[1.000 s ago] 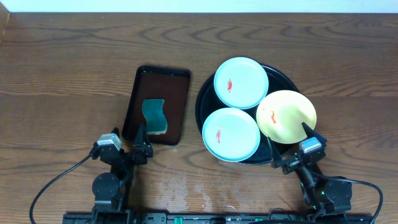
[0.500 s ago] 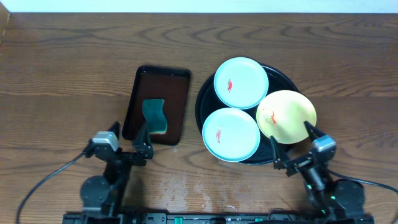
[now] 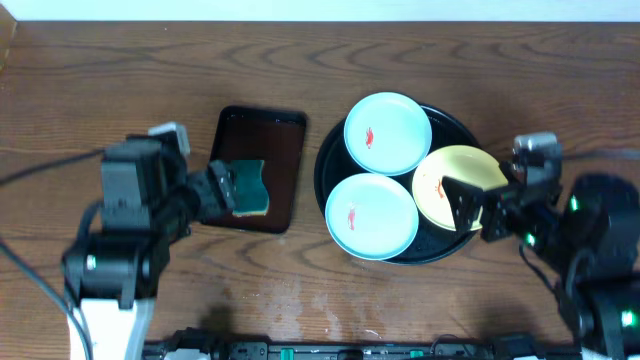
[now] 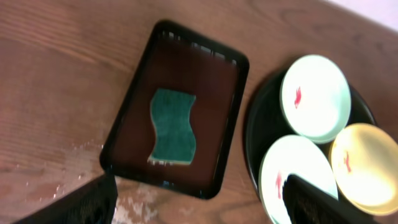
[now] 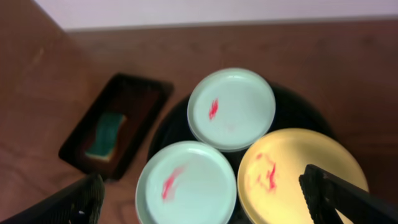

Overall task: Clean dirty plates on tray and stack at the side
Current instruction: 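Grasp the green sponge with left gripper, pale green plate rim with right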

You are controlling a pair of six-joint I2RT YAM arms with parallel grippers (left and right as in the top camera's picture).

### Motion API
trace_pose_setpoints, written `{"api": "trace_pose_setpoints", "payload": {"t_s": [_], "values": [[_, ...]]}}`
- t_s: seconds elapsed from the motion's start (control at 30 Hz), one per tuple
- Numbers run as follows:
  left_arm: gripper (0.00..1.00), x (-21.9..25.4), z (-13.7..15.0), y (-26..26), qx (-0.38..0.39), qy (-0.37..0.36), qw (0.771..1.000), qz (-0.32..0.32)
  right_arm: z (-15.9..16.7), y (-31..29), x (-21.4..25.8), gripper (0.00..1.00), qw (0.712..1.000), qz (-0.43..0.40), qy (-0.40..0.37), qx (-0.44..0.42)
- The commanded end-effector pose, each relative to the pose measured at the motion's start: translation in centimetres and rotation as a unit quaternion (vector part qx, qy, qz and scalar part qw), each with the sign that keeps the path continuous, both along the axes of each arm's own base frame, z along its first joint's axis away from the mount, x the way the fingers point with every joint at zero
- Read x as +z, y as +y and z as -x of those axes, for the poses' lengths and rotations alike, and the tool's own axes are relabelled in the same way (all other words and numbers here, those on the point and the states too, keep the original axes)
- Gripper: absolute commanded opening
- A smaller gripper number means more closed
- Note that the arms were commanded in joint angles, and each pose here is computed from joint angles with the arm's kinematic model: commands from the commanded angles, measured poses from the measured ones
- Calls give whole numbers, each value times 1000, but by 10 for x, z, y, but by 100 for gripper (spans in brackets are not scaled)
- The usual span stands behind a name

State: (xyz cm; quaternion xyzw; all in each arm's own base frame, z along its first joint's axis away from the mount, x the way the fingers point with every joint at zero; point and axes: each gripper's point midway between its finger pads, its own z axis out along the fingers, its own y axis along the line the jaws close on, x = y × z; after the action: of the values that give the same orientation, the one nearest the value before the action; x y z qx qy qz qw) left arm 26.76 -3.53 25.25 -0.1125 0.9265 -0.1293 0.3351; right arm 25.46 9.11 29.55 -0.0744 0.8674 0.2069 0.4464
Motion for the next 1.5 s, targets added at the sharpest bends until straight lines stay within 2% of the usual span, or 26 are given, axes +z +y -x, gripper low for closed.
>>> {"api": "trace_pose_setpoints", "payload": {"t_s": [0.0,0.13,0.3,0.4,0.6,0.77,0.83,0.93,1.17,1.2,1.27,1.3,1.33,1.47], "values": [[86,-8,-12,-6,-15,34,999,11,-9,7,-3,99,999,-6,36,11],[85,-41,-16,-13,-25,100,995,16,-15,16,-16,99,997,-17,66,30],[68,-92,-20,-21,-33,199,979,-16,-17,17,-21,99,996,-17,78,31],[66,-128,-29,-16,-3,249,966,-65,-17,17,-22,99,996,-17,79,31],[62,-195,-56,-20,8,297,951,-86,-14,16,-25,98,995,-16,89,30],[49,-235,-73,-16,17,311,946,-87,-13,16,-29,97,995,-14,97,30],[40,-249,-78,-15,19,315,945,-87,-12,16,-29,95,995,-15,98,30],[8,-259,-77,-17,16,323,942,-83,-12,16,-30,93,994,-16,100,29],[7,-224,-77,-25,6,311,948,-61,-12,16,-29,93,994,-17,101,28],[11,-215,-79,-25,4,301,952,-60,-12,16,-30,93,994,-17,101,28],[47,-196,-79,-25,1,279,959,-59,-13,16,-29,93,994,-17,101,28],[55,-191,-79,-25,-5,272,960,-60,-13,16,-29,93,994,-17,101,28],[58,-188,-78,-25,-10,269,961,-63,-13,16,-30,93,994,-17,102,28],[61,-197,-71,-13,-4,277,956,-95,-11,16,-32,93,994,-16,107,28]]}}
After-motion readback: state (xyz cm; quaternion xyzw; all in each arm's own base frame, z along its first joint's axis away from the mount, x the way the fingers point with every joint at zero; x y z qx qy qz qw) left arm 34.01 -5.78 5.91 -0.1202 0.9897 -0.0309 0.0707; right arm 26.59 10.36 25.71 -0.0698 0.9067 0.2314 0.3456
